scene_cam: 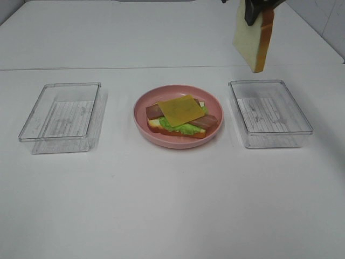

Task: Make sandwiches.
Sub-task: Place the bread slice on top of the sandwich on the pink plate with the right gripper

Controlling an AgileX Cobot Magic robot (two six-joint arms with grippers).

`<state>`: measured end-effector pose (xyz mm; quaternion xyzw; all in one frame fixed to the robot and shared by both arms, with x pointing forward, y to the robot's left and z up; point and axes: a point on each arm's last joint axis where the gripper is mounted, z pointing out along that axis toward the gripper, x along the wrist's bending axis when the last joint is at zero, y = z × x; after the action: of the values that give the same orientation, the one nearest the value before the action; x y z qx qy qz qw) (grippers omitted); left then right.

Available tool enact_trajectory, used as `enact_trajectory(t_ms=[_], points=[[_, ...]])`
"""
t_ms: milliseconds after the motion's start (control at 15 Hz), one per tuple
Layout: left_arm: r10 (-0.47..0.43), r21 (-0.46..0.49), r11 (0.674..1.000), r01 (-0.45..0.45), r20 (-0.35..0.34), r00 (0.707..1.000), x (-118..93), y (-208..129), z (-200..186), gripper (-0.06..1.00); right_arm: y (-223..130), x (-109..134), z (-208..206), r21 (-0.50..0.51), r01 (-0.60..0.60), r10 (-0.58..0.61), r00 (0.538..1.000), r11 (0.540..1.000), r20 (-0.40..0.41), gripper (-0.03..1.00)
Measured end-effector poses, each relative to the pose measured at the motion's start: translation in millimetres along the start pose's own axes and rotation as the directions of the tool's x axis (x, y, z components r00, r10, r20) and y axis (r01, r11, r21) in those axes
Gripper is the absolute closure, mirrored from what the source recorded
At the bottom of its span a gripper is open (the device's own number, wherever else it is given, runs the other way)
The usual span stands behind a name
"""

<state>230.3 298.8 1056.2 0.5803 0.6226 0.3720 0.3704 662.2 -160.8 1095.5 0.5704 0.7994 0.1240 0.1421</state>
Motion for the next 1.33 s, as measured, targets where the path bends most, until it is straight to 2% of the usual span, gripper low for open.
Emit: enact_trajectory(t_ms=[67, 133, 267, 400, 533, 667, 800, 933, 1133, 1333], points=[[0.0, 0.0, 1.0, 0.0, 0.0, 1.0, 0.0, 0.0, 0.0, 0.03, -0.4, 8.0, -6.1, -0.009, 0.001, -0.002, 0.996, 1.0, -0.093, 0.74], [0.0, 0.0, 1.0, 0.0, 0.0, 1.0, 0.0, 0.0, 0.0, 0.03, -0.5, 10.1, -6.4, -0.008, 0.001, -0.002, 0.993, 1.0, -0.116, 0.74], [0.001, 0.0, 1.0, -0.001, 0.0, 1.0, 0.0, 0.0, 0.0, 0.03, 0.0, 19.7, -5.6, -0.006, -0.002, 0.0, 0.976, 1.0, -0.216, 0.74], [0.001, 0.0, 1.0, -0.001, 0.0, 1.0, 0.0, 0.0, 0.0, 0.03, 0.2, 24.1, -6.1, -0.007, -0.003, 0.001, 0.967, 1.0, -0.254, 0.74], [0.001, 0.0, 1.0, -0.001, 0.0, 1.0, 0.0, 0.0, 0.0, 0.03, 1.1, 31.3, -1.5, 0.003, -0.003, 0.004, 0.945, 1.0, -0.327, 0.74], [0.001, 0.0, 1.0, -0.001, 0.0, 1.0, 0.0, 0.0, 0.0, 0.03, 2.6, 42.1, 9.5, 0.028, -0.011, 0.022, 0.901, 1.0, -0.432, 0.74], [0.001, 0.0, 1.0, -0.001, 0.0, 1.0, 0.0, 0.0, 0.0, 0.03, 3.6, 48.0, 19.2, 0.049, -0.017, 0.038, 0.873, 0.999, -0.485, 0.74], [0.001, 0.0, 1.0, -0.001, 0.0, 1.0, 0.0, 0.0, 0.0, 0.03, 5.0, 59.4, 39.7, 0.081, -0.009, 0.055, 0.809, 0.997, -0.585, 0.74], [0.001, 0.0, 1.0, -0.001, 0.0, 1.0, 0.0, 0.0, 0.0, 0.03, 4.6, 67.0, 65.1, 0.127, -0.007, 0.086, 0.765, 0.992, -0.638, 0.74], [0.001, 0.0, 1.0, -0.001, 0.0, 1.0, 0.0, 0.0, 0.0, 0.03, 1.9, 69.4, 88.3, 0.166, 0.005, 0.104, 0.762, 0.986, -0.639, 0.74]])
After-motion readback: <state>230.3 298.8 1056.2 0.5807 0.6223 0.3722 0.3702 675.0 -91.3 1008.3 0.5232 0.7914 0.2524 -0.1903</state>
